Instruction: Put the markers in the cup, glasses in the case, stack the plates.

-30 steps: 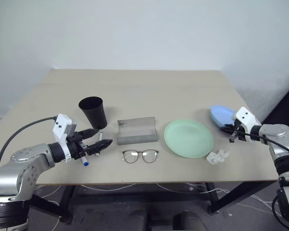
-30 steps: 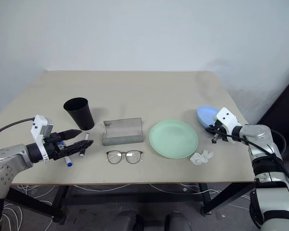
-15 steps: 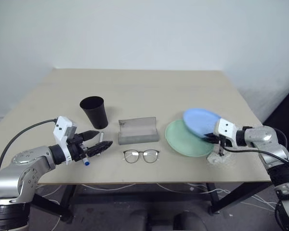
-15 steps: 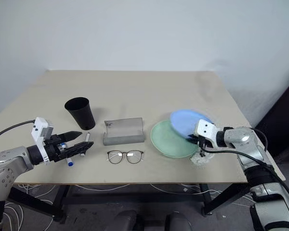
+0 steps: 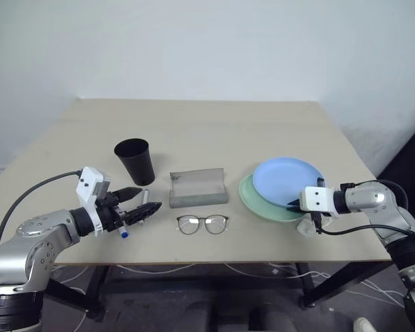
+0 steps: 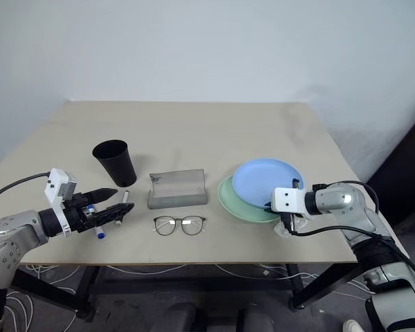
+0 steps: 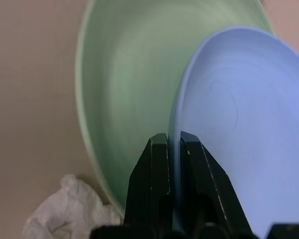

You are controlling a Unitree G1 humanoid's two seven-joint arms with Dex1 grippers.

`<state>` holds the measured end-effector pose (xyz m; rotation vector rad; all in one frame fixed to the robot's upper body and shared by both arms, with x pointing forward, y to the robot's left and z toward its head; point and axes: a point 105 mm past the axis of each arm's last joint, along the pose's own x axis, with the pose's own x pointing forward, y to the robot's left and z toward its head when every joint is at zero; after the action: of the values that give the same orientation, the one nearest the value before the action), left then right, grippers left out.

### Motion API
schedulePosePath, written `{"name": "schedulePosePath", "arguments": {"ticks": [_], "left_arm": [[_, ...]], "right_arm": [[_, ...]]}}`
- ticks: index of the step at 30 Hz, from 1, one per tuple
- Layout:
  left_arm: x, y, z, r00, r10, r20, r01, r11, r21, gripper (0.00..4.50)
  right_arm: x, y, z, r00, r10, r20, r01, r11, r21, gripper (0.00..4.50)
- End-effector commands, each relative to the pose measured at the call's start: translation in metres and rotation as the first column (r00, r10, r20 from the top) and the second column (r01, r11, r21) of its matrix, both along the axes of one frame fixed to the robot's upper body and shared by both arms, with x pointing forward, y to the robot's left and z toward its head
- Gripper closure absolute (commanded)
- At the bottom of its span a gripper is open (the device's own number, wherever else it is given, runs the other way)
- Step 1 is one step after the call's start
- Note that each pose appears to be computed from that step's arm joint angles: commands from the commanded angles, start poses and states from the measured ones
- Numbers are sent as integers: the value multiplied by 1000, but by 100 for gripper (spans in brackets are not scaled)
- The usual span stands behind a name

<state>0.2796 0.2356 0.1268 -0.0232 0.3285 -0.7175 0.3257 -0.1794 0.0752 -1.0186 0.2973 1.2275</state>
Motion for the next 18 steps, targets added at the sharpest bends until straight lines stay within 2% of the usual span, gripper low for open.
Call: {"name": "schedulePosePath", "arguments": {"ticks": [1, 12, 18], "left_arm": [[1, 0, 17, 997, 1, 72, -1, 1000, -4, 0], [3, 0, 16, 998, -2, 60, 2, 1000, -5, 0], [3, 0, 15, 998, -6, 56, 6, 1000, -3, 0]], "right_arm": [[-3, 3, 2, 1000, 14, -3, -14, 1000, -1, 446], [-13, 28, 33, 997, 77, 14, -78, 993, 93, 446], [-22, 34, 37, 995, 101, 4, -101, 991, 91, 446]]}}
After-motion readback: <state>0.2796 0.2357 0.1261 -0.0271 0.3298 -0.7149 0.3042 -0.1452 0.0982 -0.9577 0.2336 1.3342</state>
